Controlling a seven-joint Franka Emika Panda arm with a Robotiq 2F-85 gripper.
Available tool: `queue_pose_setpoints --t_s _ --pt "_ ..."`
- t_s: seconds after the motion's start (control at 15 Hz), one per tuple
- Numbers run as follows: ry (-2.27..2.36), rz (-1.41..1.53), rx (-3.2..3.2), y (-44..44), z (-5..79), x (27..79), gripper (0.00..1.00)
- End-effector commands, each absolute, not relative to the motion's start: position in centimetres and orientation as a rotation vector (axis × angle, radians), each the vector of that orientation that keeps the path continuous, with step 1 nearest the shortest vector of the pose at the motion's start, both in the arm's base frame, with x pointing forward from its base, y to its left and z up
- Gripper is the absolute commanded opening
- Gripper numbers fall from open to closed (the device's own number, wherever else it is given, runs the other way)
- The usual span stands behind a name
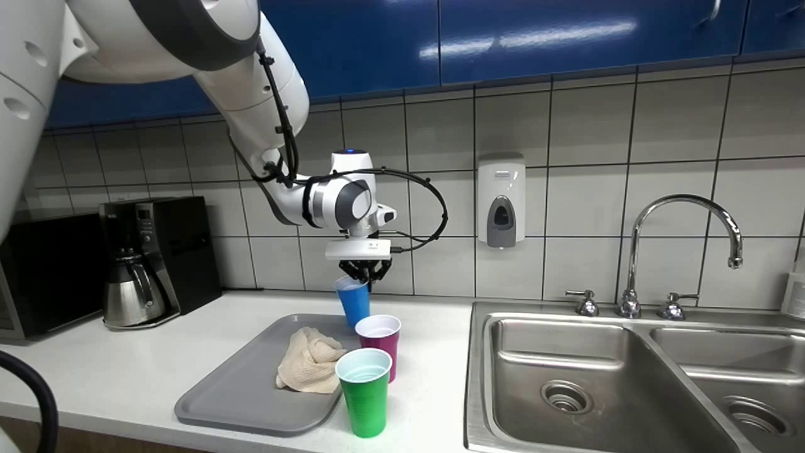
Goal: Pick up the green cup and put it on the kitchen counter, pick up the blue cup and put it on the kitchen counter
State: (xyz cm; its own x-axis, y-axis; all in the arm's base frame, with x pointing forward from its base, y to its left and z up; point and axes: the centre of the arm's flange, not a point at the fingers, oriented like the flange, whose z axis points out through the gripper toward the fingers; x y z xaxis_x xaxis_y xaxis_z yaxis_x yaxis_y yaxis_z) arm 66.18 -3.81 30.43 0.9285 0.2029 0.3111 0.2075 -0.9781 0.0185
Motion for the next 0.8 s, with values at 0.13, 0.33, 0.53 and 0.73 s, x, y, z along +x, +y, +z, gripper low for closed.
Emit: queue_pose_setpoints --t_s 0.13,0.33,0.53,0.73 --pt "-0.24 -0.562 -3.039 -6.1 34.4 65.5 0.01" --pt "-0.19 -0.582 -3.049 -8.1 34.8 65.3 0.01" --pt "-0.141 -0.59 -3.065 -10.5 34.8 65.0 0.01" --pt "-0.089 -0.589 -3.077 -12.8 34.8 64.8 0.01"
